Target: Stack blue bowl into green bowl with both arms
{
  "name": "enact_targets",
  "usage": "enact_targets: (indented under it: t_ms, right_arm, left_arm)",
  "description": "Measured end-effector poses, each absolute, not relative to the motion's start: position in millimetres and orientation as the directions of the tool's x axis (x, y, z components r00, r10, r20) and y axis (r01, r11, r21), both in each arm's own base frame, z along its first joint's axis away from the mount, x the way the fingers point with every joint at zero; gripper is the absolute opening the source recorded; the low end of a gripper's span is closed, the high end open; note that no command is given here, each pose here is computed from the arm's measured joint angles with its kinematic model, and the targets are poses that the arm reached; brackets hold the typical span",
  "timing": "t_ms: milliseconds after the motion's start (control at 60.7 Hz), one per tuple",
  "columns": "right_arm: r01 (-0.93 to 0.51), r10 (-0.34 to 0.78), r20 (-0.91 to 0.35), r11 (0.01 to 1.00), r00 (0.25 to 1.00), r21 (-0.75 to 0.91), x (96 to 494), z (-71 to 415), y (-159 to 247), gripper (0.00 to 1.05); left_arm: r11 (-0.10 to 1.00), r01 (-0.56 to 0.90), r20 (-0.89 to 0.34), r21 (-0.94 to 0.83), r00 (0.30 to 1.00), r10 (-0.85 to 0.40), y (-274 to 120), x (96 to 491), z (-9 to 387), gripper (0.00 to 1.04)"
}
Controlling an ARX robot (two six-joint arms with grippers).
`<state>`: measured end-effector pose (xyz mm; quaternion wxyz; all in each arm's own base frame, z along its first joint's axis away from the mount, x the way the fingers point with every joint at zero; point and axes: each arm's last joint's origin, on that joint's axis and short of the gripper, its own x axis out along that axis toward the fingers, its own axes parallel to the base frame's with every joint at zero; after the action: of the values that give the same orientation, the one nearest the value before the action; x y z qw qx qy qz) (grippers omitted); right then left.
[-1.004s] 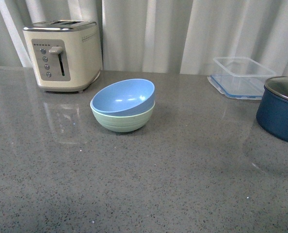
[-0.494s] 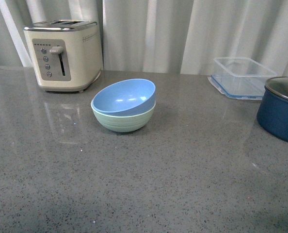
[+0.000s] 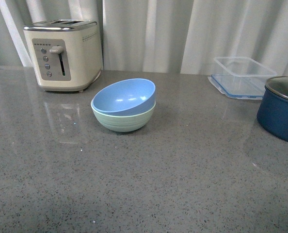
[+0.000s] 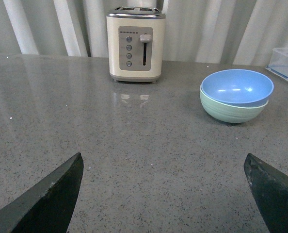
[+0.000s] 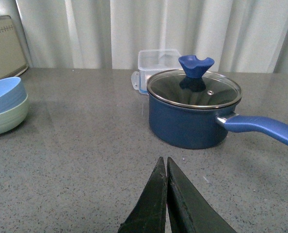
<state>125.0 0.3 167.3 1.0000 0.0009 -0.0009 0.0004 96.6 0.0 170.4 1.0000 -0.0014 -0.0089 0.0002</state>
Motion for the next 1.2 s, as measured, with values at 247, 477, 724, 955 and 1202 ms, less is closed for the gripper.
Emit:
enact_targets:
  t_ms: [247, 477, 724, 955, 1202]
  right_arm:
    - [-0.001, 0.001, 0.006, 1.0, 1.0, 0.002, 117, 168, 0, 0.01]
    - [-0.001, 0.001, 0.008, 1.0, 1.0, 0.002, 112, 168, 0, 0.01]
    - [-0.001, 0.001, 0.009, 1.0, 1.0, 0.002, 109, 168, 0, 0.01]
    - [-0.003, 0.003, 0.004, 1.0, 1.0, 0.001, 98, 165, 0, 0.01]
    - [-0.003, 0.003, 0.001, 1.0, 1.0, 0.001, 98, 165, 0, 0.01]
  left_arm:
    - [1.0, 0.0, 0.018, -0.003, 1.0, 0.0, 0, 97, 170, 0.98]
    - [1.0, 0.0, 0.018, -0.003, 1.0, 0.0, 0, 97, 170, 0.98]
    - [1.0, 0.0, 0.018, -0.003, 1.0, 0.0, 0, 97, 170, 0.98]
    - [1.0, 0.0, 0.018, -0.003, 1.0, 0.0, 0, 97, 170, 0.98]
    - [1.0, 0.0, 0.018, -0.003, 1.0, 0.0, 0, 97, 170, 0.98]
